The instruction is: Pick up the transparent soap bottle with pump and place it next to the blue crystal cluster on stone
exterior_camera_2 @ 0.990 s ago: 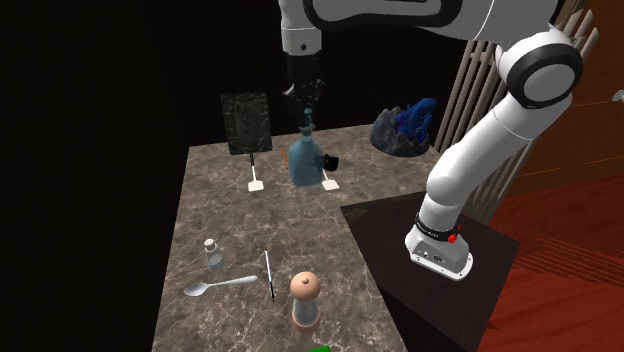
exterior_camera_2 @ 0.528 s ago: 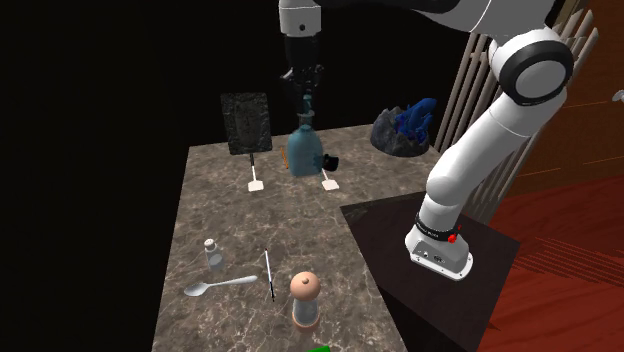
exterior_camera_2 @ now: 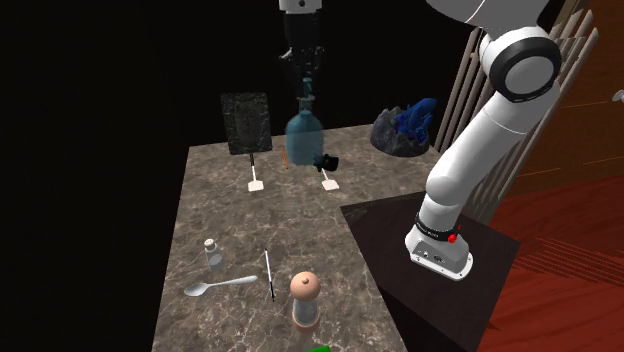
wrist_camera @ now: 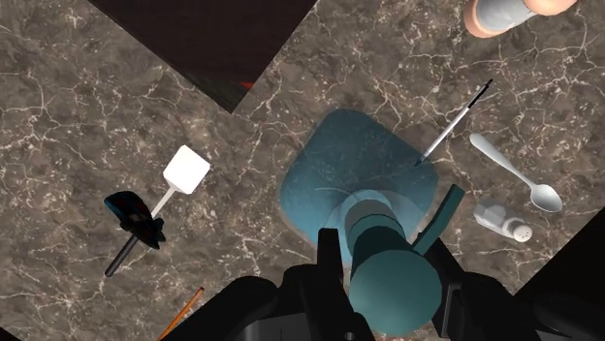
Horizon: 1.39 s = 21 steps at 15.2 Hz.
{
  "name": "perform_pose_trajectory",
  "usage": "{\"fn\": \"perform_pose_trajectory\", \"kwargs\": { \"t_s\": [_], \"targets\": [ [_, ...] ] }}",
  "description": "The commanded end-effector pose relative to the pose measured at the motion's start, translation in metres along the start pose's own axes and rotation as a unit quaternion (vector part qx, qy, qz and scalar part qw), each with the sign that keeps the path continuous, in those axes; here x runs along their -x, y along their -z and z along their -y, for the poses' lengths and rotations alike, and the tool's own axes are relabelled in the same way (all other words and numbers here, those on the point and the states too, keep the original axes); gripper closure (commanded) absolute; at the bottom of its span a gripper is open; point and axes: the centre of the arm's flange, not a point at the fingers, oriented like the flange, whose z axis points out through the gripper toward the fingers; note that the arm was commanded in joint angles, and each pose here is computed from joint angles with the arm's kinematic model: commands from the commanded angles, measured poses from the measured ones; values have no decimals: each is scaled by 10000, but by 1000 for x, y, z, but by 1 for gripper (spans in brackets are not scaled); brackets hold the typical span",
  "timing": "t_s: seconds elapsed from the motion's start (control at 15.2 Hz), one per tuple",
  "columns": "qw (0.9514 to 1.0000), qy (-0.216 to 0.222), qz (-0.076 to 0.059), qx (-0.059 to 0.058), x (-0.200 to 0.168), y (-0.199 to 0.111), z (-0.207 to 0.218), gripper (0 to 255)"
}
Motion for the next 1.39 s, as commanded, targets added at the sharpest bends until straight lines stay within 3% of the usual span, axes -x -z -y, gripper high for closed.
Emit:
{"fn": "perform_pose_trajectory", "kwargs": {
  "t_s": [0.0,0.13,1.32],
  "targets": [
    [10000,-1,0,0,1,11,1,255],
    [10000,-1,0,0,2,18,1,255],
    [10000,-1,0,0,71,20,-227,255]
  ]
}}
